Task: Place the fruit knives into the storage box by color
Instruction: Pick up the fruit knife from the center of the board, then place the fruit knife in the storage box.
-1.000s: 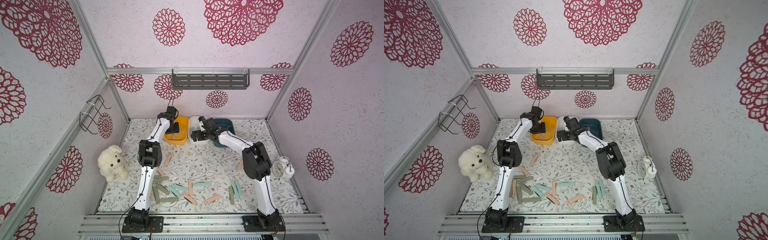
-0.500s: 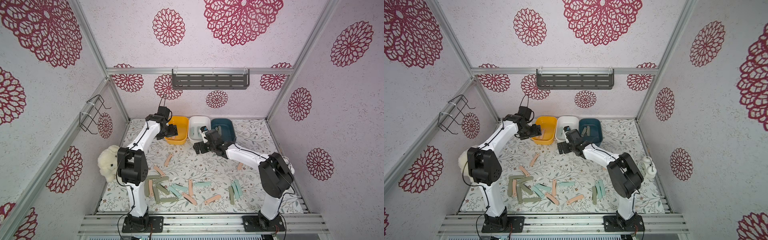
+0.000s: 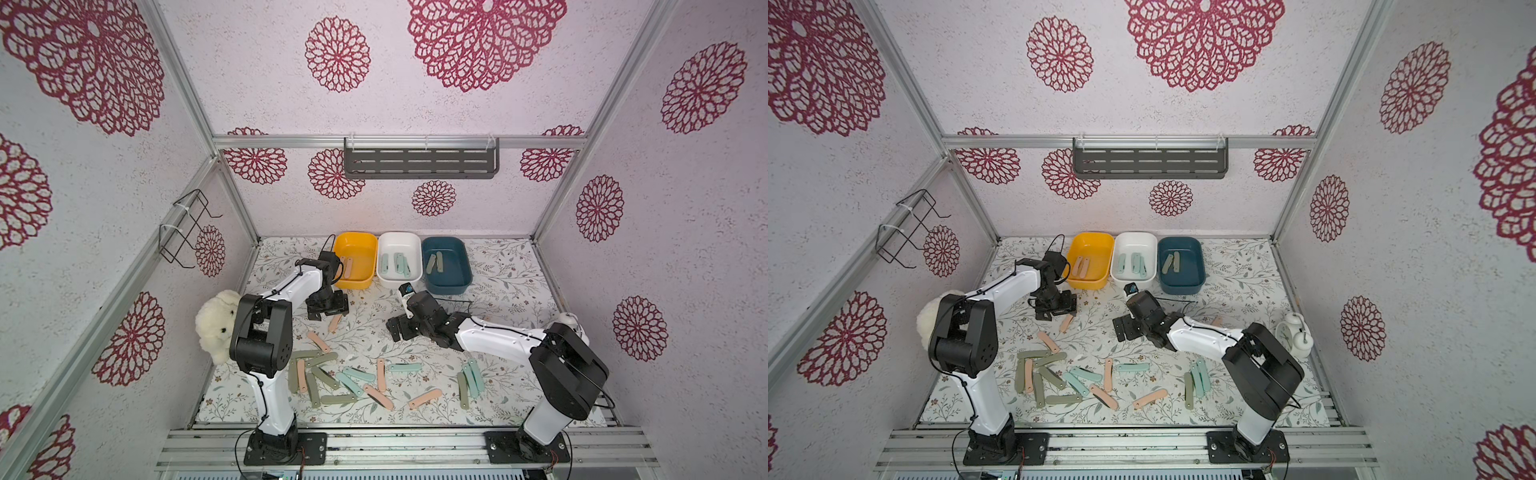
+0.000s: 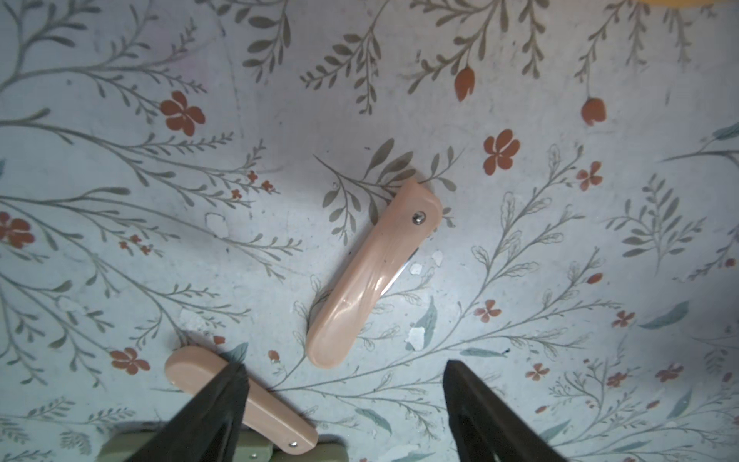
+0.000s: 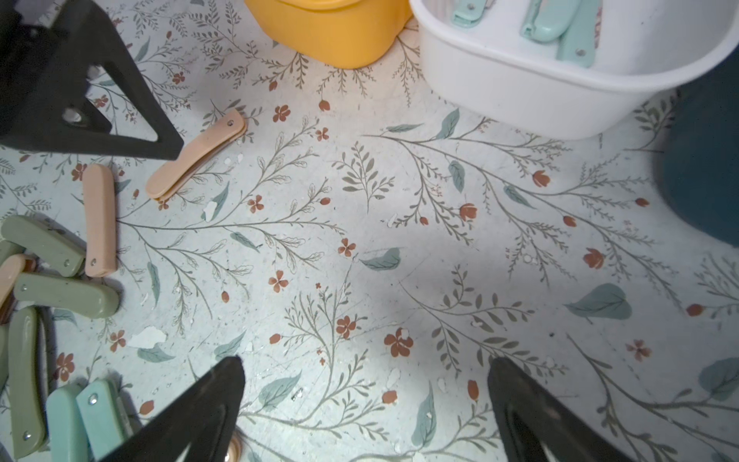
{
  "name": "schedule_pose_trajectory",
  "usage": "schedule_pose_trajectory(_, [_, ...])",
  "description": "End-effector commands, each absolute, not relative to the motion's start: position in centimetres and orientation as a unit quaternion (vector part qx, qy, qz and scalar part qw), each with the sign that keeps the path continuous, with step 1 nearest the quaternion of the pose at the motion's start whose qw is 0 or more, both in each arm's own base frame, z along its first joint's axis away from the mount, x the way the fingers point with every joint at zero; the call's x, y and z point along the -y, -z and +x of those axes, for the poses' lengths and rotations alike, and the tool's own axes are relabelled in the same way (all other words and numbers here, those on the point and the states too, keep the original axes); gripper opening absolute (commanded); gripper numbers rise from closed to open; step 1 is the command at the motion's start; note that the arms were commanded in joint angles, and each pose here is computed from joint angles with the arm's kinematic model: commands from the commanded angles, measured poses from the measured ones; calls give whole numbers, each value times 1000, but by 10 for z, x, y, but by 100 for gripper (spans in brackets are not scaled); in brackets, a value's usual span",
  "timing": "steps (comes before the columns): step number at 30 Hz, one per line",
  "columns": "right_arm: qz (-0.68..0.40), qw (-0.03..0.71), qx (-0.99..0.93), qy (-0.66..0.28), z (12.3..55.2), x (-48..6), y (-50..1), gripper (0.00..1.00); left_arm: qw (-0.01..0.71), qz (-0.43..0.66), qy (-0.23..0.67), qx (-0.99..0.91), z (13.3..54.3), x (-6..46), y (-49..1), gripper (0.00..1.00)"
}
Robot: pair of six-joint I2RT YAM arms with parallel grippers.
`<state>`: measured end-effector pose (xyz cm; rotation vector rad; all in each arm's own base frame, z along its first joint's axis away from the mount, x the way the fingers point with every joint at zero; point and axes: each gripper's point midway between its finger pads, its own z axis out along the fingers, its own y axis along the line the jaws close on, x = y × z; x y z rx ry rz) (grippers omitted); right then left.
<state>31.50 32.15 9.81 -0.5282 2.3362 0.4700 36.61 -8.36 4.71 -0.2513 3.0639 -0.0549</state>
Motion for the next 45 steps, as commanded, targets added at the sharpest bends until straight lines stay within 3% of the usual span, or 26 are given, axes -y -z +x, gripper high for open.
schedule_pose_trajectory(1, [-191, 360, -893, -192, 321, -329, -108, 99, 17, -75, 11, -997, 366, 84, -26, 70])
schedule_pose_trajectory(5, [-192, 358, -894, -189, 322, -329, -107, 99, 4, -75, 13, -997, 368, 87, -12, 62])
schedule_pose_trajectory(10, [-193, 355, -894, -191, 322, -331, -104, 99, -8, -78, 20, -997, 370, 92, -2, 61])
schedule_pose_trajectory(18, [-197, 354, -895, -189, 324, -332, -102, 99, -19, -68, 12, -997, 355, 101, 0, 34])
schedule_pose_trajectory(26, [-195, 355, -895, -187, 327, -328, -102, 99, -21, -67, 4, -998, 353, 100, 3, 19])
schedule_pose_trajectory(35, [-194, 369, -888, -194, 336, -333, -118, 99, 14, -73, 12, -997, 357, 101, -30, 13])
schedule_pose_trajectory(41, [-191, 393, -876, -207, 366, -341, -143, 99, 82, -66, 21, -994, 388, 107, -95, 13])
schedule_pose_trajectory(45, [-183, 408, -868, -216, 393, -347, -157, 99, 110, -51, 13, -993, 422, 110, -112, 14])
